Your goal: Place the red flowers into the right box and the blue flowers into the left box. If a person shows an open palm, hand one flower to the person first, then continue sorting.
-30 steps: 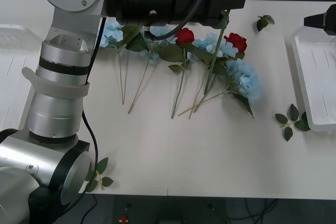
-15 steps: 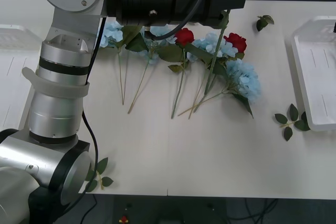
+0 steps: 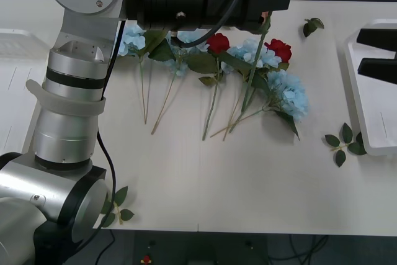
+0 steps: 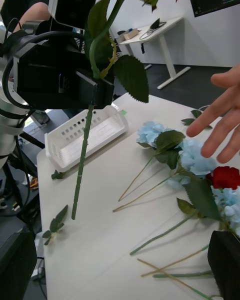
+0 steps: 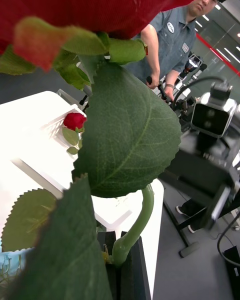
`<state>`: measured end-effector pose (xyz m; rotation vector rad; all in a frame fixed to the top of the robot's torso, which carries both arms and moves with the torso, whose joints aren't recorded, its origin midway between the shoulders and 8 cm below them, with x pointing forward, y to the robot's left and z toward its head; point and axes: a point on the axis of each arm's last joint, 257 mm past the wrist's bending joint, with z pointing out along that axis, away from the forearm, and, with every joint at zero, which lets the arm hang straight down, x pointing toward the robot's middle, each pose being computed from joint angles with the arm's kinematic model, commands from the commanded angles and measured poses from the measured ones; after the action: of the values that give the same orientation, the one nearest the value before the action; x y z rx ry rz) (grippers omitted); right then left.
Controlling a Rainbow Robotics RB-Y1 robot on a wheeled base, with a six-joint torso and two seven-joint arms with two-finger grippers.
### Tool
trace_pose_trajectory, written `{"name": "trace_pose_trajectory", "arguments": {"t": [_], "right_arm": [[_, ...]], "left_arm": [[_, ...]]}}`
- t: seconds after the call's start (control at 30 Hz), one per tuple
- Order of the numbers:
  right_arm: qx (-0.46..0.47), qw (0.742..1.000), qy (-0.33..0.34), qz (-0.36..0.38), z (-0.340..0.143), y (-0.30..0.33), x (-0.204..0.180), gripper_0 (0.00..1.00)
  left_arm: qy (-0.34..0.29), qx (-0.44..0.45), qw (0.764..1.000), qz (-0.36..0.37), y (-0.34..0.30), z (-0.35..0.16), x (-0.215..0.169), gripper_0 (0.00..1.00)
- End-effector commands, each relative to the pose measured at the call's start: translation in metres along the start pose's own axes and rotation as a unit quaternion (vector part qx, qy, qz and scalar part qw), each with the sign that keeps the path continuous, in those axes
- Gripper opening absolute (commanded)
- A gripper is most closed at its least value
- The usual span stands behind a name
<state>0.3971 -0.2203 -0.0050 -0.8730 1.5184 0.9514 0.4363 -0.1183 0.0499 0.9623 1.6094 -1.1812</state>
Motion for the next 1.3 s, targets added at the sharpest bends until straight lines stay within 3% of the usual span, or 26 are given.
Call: {"name": "trace_pose_trajectory", "arguments": {"t": [0.03,0.5,1.0,1.03,1.1,1.3], "right_arm": [[-0.027,0.999,-0.031,0.003,0.027,0.014,-0.004,1.00],[-0.108,0.992,-0.039,0.043,0.106,0.043,0.001,1.00],[-0.139,0.987,-0.050,0.066,0.156,0.064,0.001,1.00],[-0.139,0.987,-0.050,0.066,0.156,0.064,0.001,0.93],[-0.141,0.986,-0.050,0.068,0.157,0.066,0.001,0.00],[-0.142,0.987,-0.049,0.065,0.156,0.066,0.001,0.00]], "left_arm": [[-0.018,0.017,0.998,0.054,-0.021,0.003,-0.013,0.00],[-0.018,0.017,0.998,0.054,-0.021,0.003,-0.013,0.00],[-0.018,0.017,0.998,0.054,-0.021,0.003,-0.013,0.00],[-0.018,0.017,0.998,0.054,-0.021,0.003,-0.013,0.00],[-0.018,0.017,0.998,0.054,-0.021,0.003,-0.013,0.00],[-0.018,0.017,0.998,0.054,-0.021,0.003,-0.013,0.00]]}}
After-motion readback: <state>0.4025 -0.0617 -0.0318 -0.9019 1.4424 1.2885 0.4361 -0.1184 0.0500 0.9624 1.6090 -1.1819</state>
